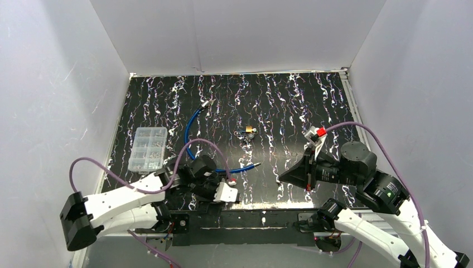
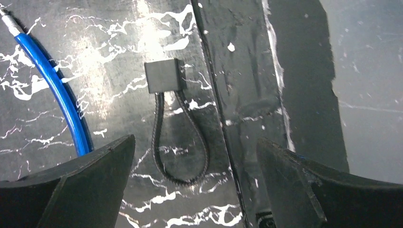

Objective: Unlock with the key

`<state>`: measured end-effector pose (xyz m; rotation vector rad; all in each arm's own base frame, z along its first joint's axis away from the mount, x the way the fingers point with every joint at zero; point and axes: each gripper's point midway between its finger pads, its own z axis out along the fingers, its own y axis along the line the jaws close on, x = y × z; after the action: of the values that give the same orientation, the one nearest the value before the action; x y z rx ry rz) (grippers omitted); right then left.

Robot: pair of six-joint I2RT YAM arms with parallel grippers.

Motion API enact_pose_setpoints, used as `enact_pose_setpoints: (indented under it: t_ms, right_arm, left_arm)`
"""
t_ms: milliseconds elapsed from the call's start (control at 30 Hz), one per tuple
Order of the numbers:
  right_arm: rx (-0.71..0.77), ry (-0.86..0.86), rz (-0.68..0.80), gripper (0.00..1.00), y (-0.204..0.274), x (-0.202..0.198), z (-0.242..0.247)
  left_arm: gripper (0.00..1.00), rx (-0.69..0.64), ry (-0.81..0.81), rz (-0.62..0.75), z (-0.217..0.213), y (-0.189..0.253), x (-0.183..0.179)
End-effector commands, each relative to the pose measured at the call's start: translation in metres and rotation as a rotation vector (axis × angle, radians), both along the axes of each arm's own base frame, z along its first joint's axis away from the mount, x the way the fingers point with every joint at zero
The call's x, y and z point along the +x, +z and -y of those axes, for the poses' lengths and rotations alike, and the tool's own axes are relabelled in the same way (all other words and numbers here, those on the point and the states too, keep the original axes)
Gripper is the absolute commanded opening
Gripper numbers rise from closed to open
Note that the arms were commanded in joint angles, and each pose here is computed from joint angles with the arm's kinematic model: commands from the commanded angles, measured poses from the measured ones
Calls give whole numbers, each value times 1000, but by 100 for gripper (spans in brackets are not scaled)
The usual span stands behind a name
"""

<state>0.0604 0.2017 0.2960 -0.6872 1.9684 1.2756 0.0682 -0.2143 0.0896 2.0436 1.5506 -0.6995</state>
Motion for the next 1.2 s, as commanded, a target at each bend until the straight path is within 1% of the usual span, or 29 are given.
enact_pose_setpoints:
  t_ms: [0, 167, 400, 633, 667, 767, 867, 1000, 1033, 1133, 1167]
  right_arm:
    - [16, -57, 4, 1, 0, 6, 3]
    - [6, -81, 2, 1, -5, 6, 9]
    - [2, -98, 10, 1, -3, 5, 14]
    - [9, -112, 8, 1, -1, 5, 16]
    - [10, -114, 7, 1, 0, 5, 17]
    - [6, -134, 11, 1, 1, 6, 20]
    - [7, -143, 13, 1, 3, 6, 22]
    - [-7, -133, 8, 1, 1, 7, 20]
    - [-9, -131, 7, 1, 1, 7, 19]
    - [-6, -125, 7, 1, 2, 7, 18]
    - [-3, -130, 5, 1, 2, 8, 18]
  left_arm:
    - [99, -47, 79, 4, 34, -6, 20]
    - [99, 12, 124, -29, 46, -29, 24]
    - [99, 61, 157, -90, 48, -47, 18]
    - [99, 79, 121, -104, 54, -57, 15]
    - [98, 87, 113, -114, 55, -58, 13]
    - [87, 110, 84, -149, 55, -62, 7]
    - [73, 115, 69, -143, 55, -66, 6]
    - [62, 112, 42, -108, 58, -70, 6]
    - [57, 113, 29, -100, 58, -71, 5]
    - [33, 114, -3, -81, 57, -74, 1]
    - [27, 113, -9, -75, 57, -74, 0]
